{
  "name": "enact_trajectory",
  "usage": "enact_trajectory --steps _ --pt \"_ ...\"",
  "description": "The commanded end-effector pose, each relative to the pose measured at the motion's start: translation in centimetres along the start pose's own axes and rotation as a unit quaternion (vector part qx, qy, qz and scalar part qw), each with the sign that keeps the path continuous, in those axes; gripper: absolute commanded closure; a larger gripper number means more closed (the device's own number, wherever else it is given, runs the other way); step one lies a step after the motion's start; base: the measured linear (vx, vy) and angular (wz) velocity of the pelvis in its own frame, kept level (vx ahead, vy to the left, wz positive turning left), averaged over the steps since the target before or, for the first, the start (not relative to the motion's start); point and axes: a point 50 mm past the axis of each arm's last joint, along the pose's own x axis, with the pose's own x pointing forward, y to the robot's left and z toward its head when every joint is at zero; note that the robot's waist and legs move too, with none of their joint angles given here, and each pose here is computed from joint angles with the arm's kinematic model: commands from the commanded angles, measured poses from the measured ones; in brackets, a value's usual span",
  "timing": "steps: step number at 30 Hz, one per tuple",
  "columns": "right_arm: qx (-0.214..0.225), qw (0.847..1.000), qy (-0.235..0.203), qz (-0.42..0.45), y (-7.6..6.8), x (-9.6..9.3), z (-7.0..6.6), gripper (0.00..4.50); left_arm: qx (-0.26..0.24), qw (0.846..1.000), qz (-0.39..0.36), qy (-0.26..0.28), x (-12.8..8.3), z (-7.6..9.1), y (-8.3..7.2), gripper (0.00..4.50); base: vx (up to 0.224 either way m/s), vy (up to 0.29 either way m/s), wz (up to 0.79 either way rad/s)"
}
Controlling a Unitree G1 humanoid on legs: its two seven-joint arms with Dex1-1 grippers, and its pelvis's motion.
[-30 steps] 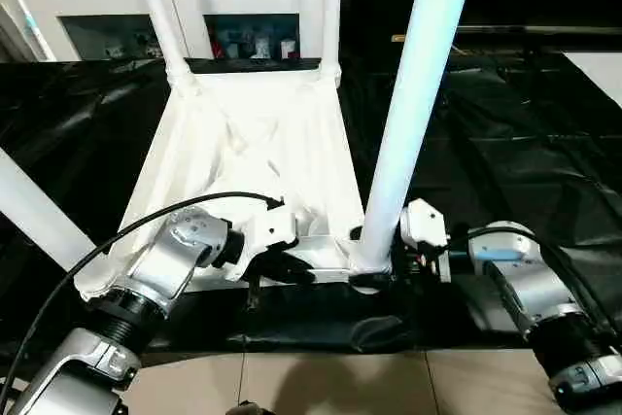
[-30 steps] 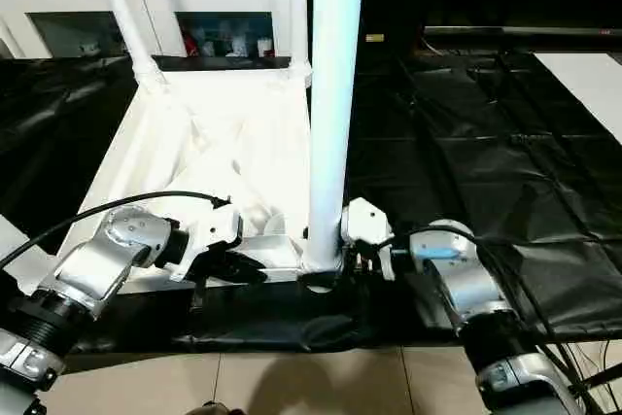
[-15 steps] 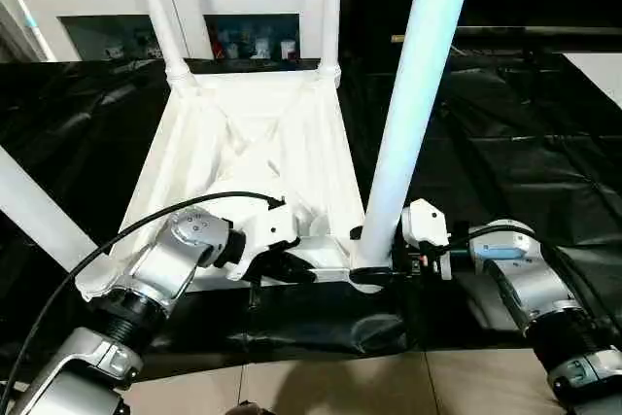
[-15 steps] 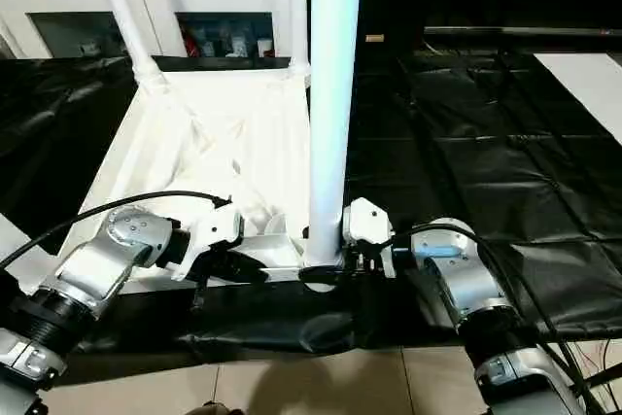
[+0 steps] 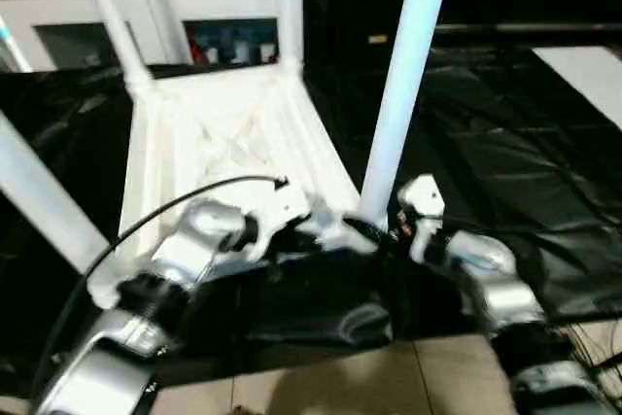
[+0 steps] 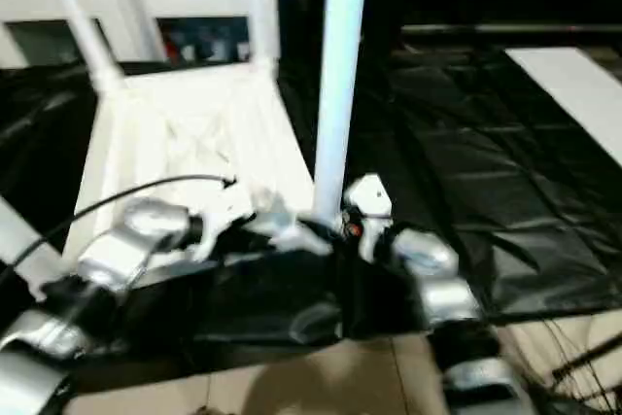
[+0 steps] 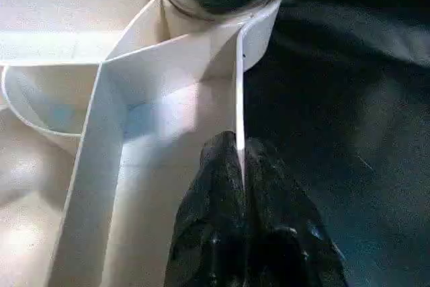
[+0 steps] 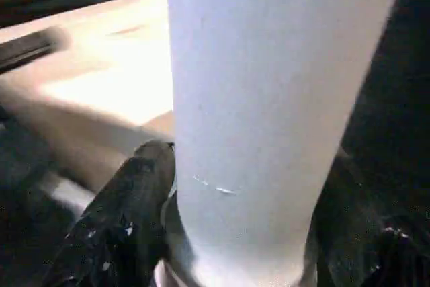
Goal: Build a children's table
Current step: Rotate leg to tighten
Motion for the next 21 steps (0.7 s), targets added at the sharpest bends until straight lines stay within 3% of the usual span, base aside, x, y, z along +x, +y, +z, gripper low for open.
enact_trajectory --steps 1,2,6,11,12,13,16,18,20,21 --pt "0.056 0.993 0.016 -0.102 0.1 1.0 -0.9 1.88 -0.01 1.0 0.025 0.013 1.0 -0.1 0.1 4.5 0.0 0.0 0.0" --pt "0.059 0.986 0.038 -0.152 0.6 2.0 -1.3 1.88 -0.017 0.999 0.042 0.015 1.6 0.2 0.3 4.5 0.0 0.0 0.0" --pt "0.068 0.976 0.053 -0.202 1.2 3.2 -1.2 1.88 -0.02 0.998 0.064 0.02 2.0 0.4 0.7 4.5 0.0 0.0 0.0" --pt "0.09 0.976 0.033 -0.193 2.7 4.4 -0.5 1.88 -0.013 0.997 0.074 0.028 2.3 0.3 1.0 4.5 0.0 0.0 0.0" --pt "0.111 0.98 0.002 -0.164 3.2 4.6 0.1 1.88 -0.011 0.997 0.069 0.029 2.3 0.3 1.0 4.5 0.0 0.0 0.0" --pt "0.111 0.98 0.002 -0.164 3.2 4.6 0.1 1.18 -0.011 0.997 0.069 0.029 2.3 0.3 1.0 4.5 0.0 0.0 0.0" --pt "0.092 0.986 -0.018 -0.136 3.8 4.7 0.8 1.16 -0.005 0.998 0.063 0.03 2.2 0.0 0.9 4.5 0.0 0.0 0.0" --pt "0.085 0.988 -0.018 -0.131 3.9 4.7 0.9 0.78 -0.003 0.998 0.06 0.03 2.1 0.0 0.9 4.5 0.0 0.0 0.0" --pt "0.04 0.994 -0.006 -0.101 3.6 4.4 1.1 0.7 0.001 0.998 0.056 0.031 2.0 -0.3 0.8 4.5 0.0 0.0 0.0" --pt "0.04 0.994 -0.006 -0.101 3.6 4.4 1.1 0.7 0.001 0.998 0.056 0.031 2.0 -0.3 0.8 4.5 0.0 0.0 0.0"
